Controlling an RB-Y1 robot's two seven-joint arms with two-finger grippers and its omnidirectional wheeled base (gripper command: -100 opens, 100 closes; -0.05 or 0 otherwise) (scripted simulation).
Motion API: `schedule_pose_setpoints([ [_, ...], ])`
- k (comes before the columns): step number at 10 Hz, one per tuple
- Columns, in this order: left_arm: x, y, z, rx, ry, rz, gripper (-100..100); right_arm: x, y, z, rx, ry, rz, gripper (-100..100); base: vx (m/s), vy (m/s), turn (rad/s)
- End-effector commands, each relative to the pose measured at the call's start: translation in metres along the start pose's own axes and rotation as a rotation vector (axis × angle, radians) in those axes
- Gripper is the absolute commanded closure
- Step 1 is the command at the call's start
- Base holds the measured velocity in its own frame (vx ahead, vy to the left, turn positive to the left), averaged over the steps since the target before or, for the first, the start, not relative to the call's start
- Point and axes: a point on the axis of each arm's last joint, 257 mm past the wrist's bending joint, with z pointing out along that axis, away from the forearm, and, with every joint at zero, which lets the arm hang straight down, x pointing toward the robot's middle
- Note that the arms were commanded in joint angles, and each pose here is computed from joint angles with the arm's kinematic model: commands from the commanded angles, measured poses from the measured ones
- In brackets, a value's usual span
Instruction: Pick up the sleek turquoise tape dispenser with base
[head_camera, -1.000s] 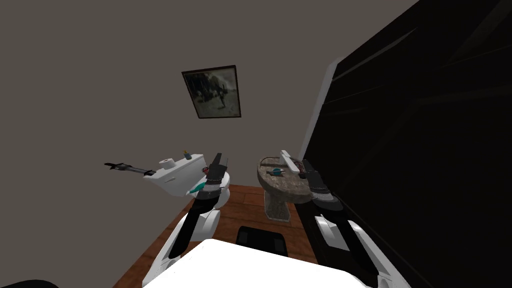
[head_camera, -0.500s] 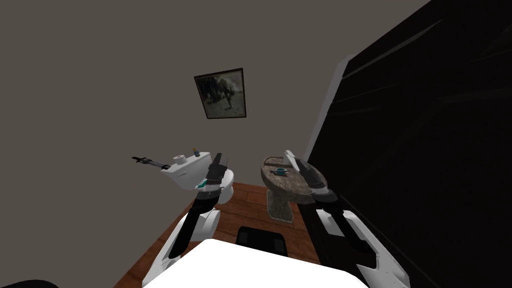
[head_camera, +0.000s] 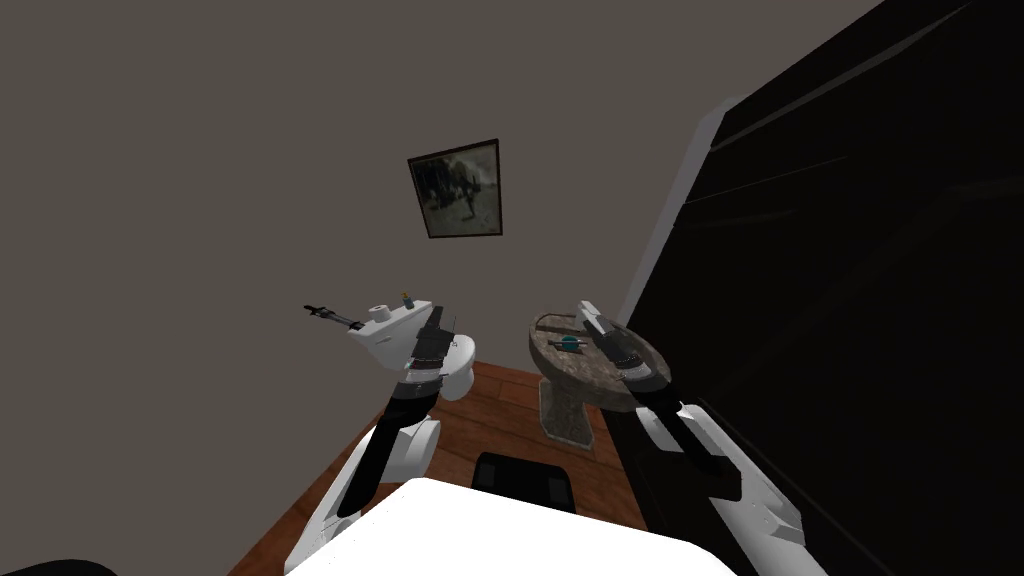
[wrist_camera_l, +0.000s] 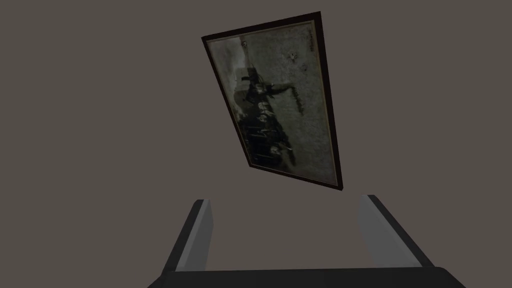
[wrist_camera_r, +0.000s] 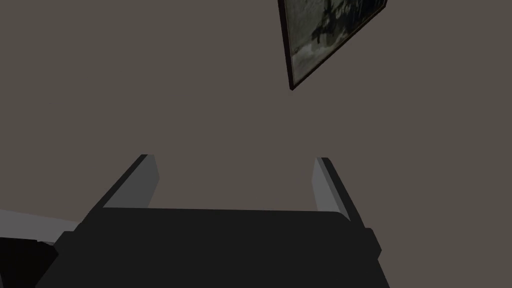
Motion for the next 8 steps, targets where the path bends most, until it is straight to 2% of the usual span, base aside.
schedule_pose_setpoints([
  [1,0.000,0.000,0.000,0.000,0.000,0.000,0,0.009,-0.007,0.001,-0.004,0.035,-0.047,-100,-0.033,0.038,0.076],
  [2,0.000,0.000,0.000,0.000,0.000,0.000,0,0.012,-0.015,0.006,-0.024,0.067,-0.113,-100,-0.039,0.047,0.127],
  [3,0.000,0.000,0.000,0.000,0.000,0.000,0,0.019,-0.019,0.003,-0.018,0.088,-0.126,-100,-0.031,0.029,0.091],
  [4,0.000,0.000,0.000,0.000,0.000,0.000,0,0.022,-0.027,0.009,-0.040,0.118,-0.190,-100,-0.036,0.036,0.174],
  [5,0.000,0.000,0.000,0.000,0.000,0.000,0,0.030,-0.032,0.005,-0.032,0.144,-0.204,-100,-0.029,0.028,0.078],
  [6,0.000,0.000,0.000,0.000,0.000,0.000,0,0.032,-0.039,0.011,-0.057,0.172,-0.268,-100,-0.030,0.040,0.145],
  [7,0.000,0.000,0.000,0.000,0.000,0.000,0,0.042,-0.046,0.005,-0.046,0.203,-0.282,-100,-0.027,0.034,0.099],
  [8,0.000,0.000,0.000,0.000,0.000,0.000,0,0.044,-0.056,0.010,-0.066,0.234,-0.340,-100,-0.028,0.044,0.147],
])
